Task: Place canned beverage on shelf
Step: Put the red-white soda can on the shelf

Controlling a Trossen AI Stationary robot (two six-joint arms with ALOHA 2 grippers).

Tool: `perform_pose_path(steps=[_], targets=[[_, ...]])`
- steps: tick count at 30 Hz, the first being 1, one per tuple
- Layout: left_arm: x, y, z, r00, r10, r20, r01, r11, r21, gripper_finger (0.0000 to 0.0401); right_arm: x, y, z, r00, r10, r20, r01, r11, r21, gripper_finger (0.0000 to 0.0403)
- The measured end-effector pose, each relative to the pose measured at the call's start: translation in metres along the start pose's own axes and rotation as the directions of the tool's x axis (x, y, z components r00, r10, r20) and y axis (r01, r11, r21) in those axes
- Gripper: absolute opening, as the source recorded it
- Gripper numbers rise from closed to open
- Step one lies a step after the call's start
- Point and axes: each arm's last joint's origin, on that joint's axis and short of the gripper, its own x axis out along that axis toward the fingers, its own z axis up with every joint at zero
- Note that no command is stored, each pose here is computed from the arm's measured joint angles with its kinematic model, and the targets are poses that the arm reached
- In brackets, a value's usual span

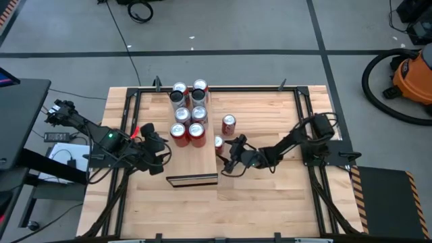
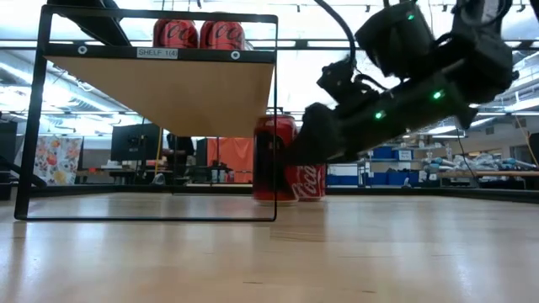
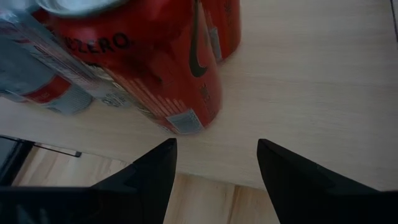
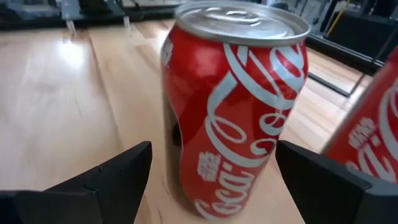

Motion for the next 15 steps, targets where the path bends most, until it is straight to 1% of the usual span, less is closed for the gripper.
perform_pose_path(steps=[3,6,10,12,15], targets=[[0.0,0.0,0.0,1.0,-0.01,-0.006,0.01,1.0,0.0,0.0233,0.006,-0.001,-0.004,0.999,0.018,0.031,-0.018,1.0,-0.008,0.0352],[0.0,0.0,0.0,1.0,-0.01,-0.006,0.01,1.0,0.0,0.0233,0.01,-0.001,-0.008,0.998,0.03,0.062,-0.026,0.997,-0.067,0.0352],[0.0,0.0,0.0,1.0,-0.01,-0.006,0.01,1.0,-0.001,0.0233,0.017,-0.005,-0.007,0.989,0.06,0.136,-0.042,0.991,-0.125,0.0352],[0.0,0.0,0.0,1.0,-0.01,-0.006,0.01,1.0,0.0,0.0233,0.021,-0.008,-0.007,0.984,0.089,0.152,-0.067,0.987,-0.146,0.0353],[0.0,0.0,0.0,1.0,-0.01,-0.007,0.01,1.0,0.0,0.0233,0.026,-0.015,-0.006,0.974,0.167,0.152,-0.144,0.978,-0.154,0.0361]])
